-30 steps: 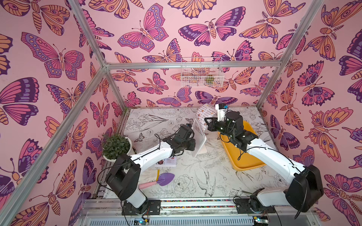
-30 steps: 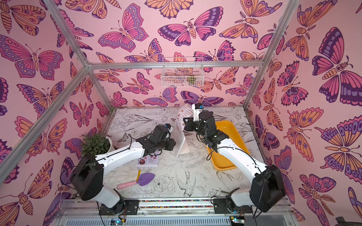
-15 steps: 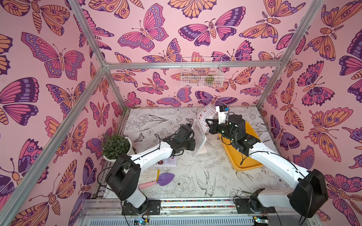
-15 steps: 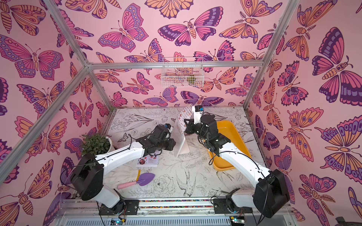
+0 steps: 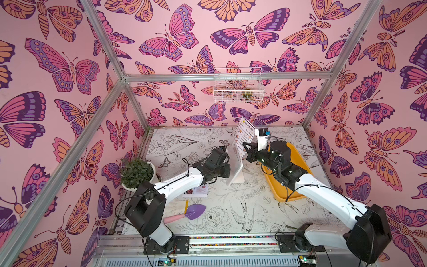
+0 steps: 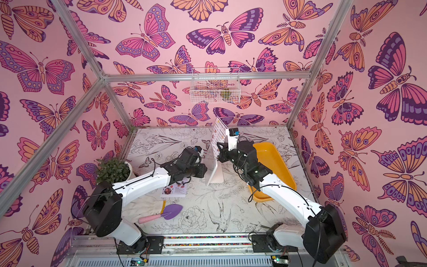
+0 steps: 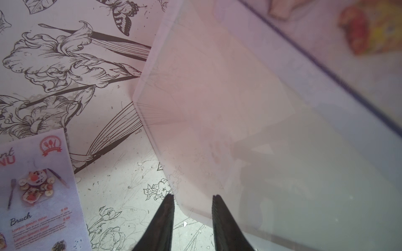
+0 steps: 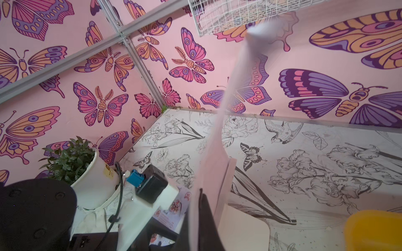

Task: Replace the menus in the menu holders
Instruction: Insert the menu into the menu holder.

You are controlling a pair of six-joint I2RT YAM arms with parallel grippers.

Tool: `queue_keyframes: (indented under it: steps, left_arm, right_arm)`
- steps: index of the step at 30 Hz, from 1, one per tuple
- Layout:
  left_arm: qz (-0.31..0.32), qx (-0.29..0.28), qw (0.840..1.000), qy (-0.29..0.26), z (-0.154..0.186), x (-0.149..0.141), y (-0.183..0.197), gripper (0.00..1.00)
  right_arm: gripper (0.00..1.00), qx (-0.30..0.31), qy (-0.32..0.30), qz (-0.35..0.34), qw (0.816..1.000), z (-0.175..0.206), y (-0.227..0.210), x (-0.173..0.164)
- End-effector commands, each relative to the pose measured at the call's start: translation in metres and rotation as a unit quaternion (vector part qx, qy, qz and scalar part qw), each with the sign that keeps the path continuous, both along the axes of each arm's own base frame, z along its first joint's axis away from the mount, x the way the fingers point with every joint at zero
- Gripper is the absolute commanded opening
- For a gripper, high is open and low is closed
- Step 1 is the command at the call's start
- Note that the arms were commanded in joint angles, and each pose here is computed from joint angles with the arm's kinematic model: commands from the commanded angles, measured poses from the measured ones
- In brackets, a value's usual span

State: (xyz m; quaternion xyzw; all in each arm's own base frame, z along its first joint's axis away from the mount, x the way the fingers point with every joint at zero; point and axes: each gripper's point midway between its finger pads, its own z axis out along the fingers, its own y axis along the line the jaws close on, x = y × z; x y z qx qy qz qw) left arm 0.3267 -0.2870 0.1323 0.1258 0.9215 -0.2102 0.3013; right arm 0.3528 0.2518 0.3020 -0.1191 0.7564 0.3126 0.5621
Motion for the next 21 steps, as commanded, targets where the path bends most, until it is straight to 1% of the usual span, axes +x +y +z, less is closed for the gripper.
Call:
queue_keyframes:
  steps: [1,4,8,21]
  left_arm:
    - [-0.003,0.001,1.0,-0.002,-0.002,0.001,-0.001,0.33]
    - [-0.002,0.002,1.0,-0.001,-0.004,0.0,-0.001,0.33]
    - [-0.001,0.004,1.0,-0.004,-0.003,0.0,0.0,0.33]
    - [0.003,0.004,1.0,-0.008,-0.002,0.001,0.002,0.33]
  right_arm:
    - [0.0,0.01,-0.027,-0.003,1.0,0.011,0.001,-0.001]
    - [0.0,0.017,-0.04,-0.009,0.999,0.015,-0.001,-0.001]
    - [0.0,0.004,-0.035,-0.011,0.999,0.012,-0.001,0.0]
    - [0.0,0.011,-0.037,-0.01,0.999,0.005,0.003,-0.012]
